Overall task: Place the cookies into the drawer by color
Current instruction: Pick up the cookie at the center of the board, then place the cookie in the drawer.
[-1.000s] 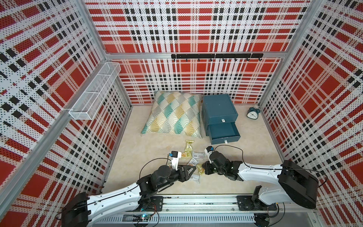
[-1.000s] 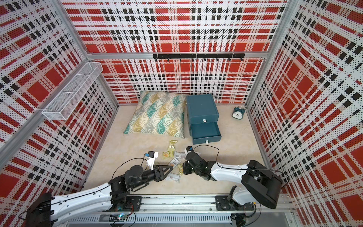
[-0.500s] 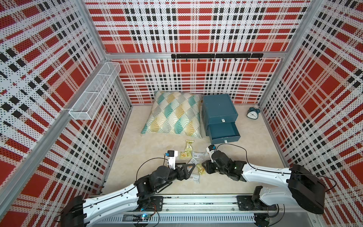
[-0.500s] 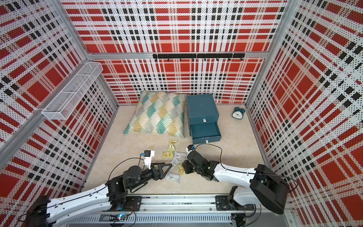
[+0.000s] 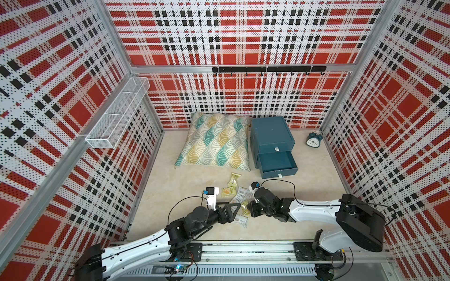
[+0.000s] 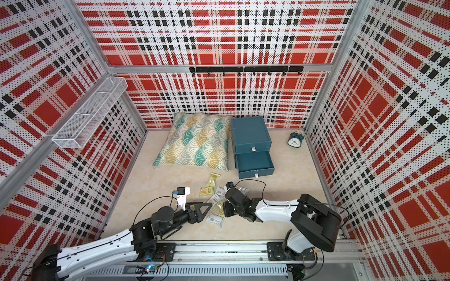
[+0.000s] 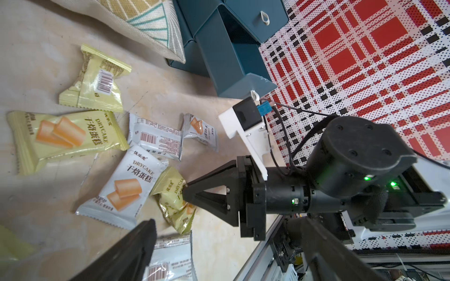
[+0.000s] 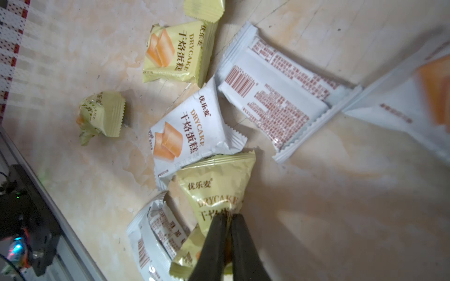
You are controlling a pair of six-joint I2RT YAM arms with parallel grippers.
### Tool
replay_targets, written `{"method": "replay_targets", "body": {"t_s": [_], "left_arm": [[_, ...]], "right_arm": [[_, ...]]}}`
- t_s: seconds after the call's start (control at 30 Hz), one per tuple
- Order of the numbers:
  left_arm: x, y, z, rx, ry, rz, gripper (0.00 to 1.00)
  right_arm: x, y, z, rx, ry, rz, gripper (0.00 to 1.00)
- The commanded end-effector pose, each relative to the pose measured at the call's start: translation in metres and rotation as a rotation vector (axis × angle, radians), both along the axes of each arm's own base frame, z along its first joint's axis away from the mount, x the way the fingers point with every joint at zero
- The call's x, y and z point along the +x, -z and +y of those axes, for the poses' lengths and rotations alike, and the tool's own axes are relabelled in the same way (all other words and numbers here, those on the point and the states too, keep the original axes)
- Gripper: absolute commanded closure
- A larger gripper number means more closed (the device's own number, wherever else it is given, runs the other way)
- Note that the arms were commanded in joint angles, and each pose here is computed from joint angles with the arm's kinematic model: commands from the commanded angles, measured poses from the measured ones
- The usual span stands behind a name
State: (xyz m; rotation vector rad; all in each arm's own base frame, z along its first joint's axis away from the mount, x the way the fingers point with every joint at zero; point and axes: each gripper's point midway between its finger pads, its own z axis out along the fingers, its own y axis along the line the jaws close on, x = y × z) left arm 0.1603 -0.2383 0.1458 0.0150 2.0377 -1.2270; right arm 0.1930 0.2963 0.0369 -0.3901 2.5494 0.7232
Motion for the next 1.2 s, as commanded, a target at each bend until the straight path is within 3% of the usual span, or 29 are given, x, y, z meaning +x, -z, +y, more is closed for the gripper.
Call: {"method": "replay_targets", "body": {"t_s": [0.0, 0.1, 0.23, 0.47, 0.83, 1.13, 1.17], "left_arm": [[0.001, -0.009, -0.001, -0.054, -0.008, -0.027, 0.06], [0.001, -0.015, -0.003, -0.101, 0.000, -0.041, 0.12], [0.000, -0.030, -0.009, -0.120, 0.022, -0.079, 0.12], [0.000, -0.056, -0.023, -0.118, 0.059, -0.151, 0.01], [0.018, -0.075, -0.043, 0.009, 0.051, -0.267, 0.01], [0.042, -0.053, -0.046, 0.123, -0.021, -0.288, 0.01], [0.044, -0.049, -0.046, 0.133, -0.023, -0.281, 0.01]], "right_arm": [[0.001, -0.008, -0.005, -0.020, 0.012, -0.025, 0.98], [0.004, -0.019, -0.008, -0.015, 0.028, -0.052, 1.00], [0.010, -0.037, -0.018, -0.027, 0.065, -0.099, 1.00], [0.028, -0.097, -0.045, -0.022, 0.168, -0.254, 1.00], [0.078, -0.191, -0.116, 0.012, 0.385, -0.451, 1.00], [0.121, -0.202, -0.162, -0.032, 0.573, -0.453, 1.00], [0.122, -0.201, -0.151, -0.070, 0.441, -0.475, 1.00]]}}
